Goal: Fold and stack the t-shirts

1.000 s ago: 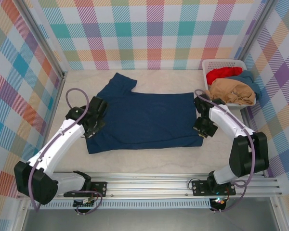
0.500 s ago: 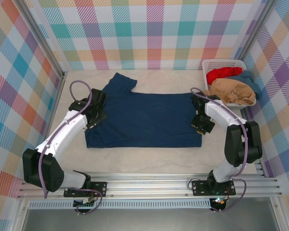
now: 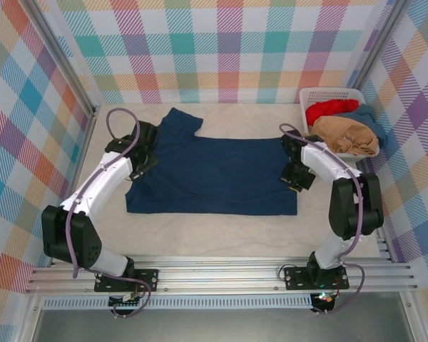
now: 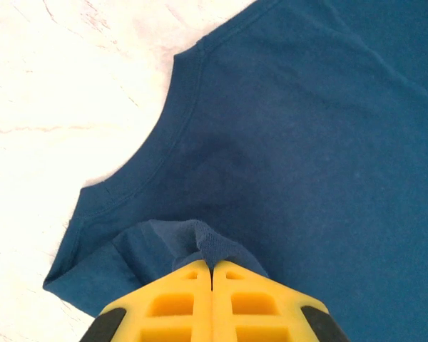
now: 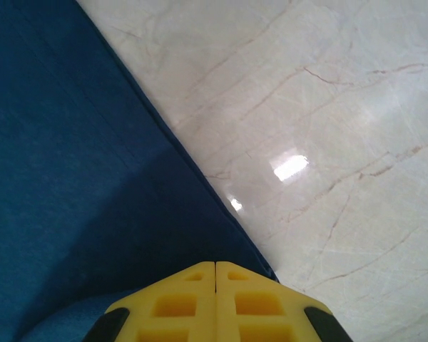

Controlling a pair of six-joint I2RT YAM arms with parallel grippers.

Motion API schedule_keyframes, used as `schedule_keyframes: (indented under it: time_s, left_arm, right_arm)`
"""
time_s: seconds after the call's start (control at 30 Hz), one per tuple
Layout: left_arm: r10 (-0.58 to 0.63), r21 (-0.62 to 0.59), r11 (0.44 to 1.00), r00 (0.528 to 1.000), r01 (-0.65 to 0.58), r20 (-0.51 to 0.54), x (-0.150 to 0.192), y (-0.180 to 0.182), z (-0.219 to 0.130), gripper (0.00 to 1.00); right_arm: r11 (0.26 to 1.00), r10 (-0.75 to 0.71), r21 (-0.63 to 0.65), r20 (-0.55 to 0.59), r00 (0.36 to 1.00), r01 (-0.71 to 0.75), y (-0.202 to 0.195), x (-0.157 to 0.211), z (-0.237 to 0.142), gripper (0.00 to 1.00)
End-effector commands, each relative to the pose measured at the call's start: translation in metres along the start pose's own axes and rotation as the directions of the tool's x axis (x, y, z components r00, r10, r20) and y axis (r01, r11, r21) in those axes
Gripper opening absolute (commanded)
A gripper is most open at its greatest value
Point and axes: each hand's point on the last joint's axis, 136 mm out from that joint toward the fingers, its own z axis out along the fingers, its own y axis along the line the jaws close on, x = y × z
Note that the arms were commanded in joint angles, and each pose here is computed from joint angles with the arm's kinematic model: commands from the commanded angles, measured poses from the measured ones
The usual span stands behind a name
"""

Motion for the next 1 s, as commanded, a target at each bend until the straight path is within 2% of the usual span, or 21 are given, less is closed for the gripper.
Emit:
schedule_keyframes:
  time_s: [0.0,0.57,0.97]
  left_arm:
    - [-0.007,-0.035,0.999,0.998,0.009,0.055,-0.018,0.006,-0.003,0.0]
    - [-0.014,-0.084,0.996,0.997,0.02,0.072,-0.026,0.018,0.005,0.0]
    - [-0.014,-0.086,0.996,0.997,0.021,0.076,-0.036,0.014,0.012,0.0]
  right_arm:
    - [1.0,-0.009,0.01,0.014,1.0,0.009,0.001,-0.011,-0.001,0.0]
    - [1.0,-0.017,0.011,0.006,1.0,0.017,0.014,-0.03,0.011,0.0]
    - [1.0,-0.018,0.022,0.046,0.999,0.017,0.02,-0.049,0.009,0.0]
